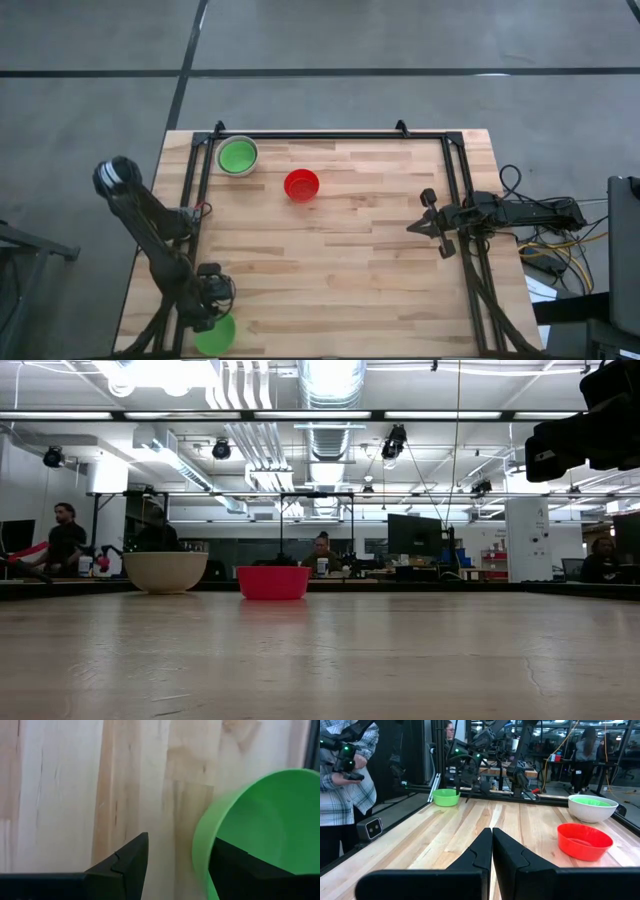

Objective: Nest bowls inside each other
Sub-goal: Stack the green bowl on the stacked bowls

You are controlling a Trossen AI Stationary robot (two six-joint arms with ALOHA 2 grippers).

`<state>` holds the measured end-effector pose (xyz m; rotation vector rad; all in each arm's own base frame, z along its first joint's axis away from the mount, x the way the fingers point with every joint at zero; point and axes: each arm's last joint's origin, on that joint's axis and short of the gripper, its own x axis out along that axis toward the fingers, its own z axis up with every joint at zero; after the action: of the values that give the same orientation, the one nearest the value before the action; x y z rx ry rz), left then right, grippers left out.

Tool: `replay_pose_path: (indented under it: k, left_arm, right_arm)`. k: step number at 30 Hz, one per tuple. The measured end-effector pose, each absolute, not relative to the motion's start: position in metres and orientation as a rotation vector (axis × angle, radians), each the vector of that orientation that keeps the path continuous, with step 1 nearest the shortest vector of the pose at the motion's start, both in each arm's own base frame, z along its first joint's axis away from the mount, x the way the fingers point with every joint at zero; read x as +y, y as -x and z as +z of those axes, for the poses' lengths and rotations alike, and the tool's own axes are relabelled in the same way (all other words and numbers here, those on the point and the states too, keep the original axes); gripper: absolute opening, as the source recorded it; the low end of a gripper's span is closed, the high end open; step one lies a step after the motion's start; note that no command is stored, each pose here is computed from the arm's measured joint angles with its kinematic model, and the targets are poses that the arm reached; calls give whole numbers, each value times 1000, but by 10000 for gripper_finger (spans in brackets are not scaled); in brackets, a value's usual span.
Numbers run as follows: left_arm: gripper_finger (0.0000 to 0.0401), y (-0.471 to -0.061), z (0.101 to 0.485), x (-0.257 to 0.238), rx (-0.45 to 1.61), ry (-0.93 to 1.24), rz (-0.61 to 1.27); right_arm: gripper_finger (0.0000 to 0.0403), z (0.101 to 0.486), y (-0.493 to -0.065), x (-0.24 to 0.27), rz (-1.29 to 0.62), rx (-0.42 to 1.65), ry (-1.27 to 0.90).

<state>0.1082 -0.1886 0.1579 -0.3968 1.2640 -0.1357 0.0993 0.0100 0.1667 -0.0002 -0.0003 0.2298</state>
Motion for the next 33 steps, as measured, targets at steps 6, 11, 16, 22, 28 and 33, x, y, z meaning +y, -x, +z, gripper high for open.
replay_pose_path:
  k: [6, 11, 16, 22, 28, 33]
  left_arm:
    - [191, -109, 155, -190, 1273, 406, -119]
    - [167, -109, 158, -189, 1266, 417, -128]
    - [119, -108, 158, -189, 1270, 413, -122]
    - [60, -108, 158, -189, 1268, 422, -113]
    - [20, -108, 157, -188, 1267, 429, -102]
    - [7, -108, 157, -188, 1269, 425, -94]
  right_arm:
    - [9, 167, -99, 10, 230, -1, 0]
    - [9, 167, -99, 10, 230, -1, 0]
    - [9, 167, -99, 10, 230, -1, 0]
    - [9, 167, -99, 10, 230, 0, 0]
    - [9, 167, -99, 10, 230, 0, 0]
    - [9, 167, -99, 10, 230, 0, 0]
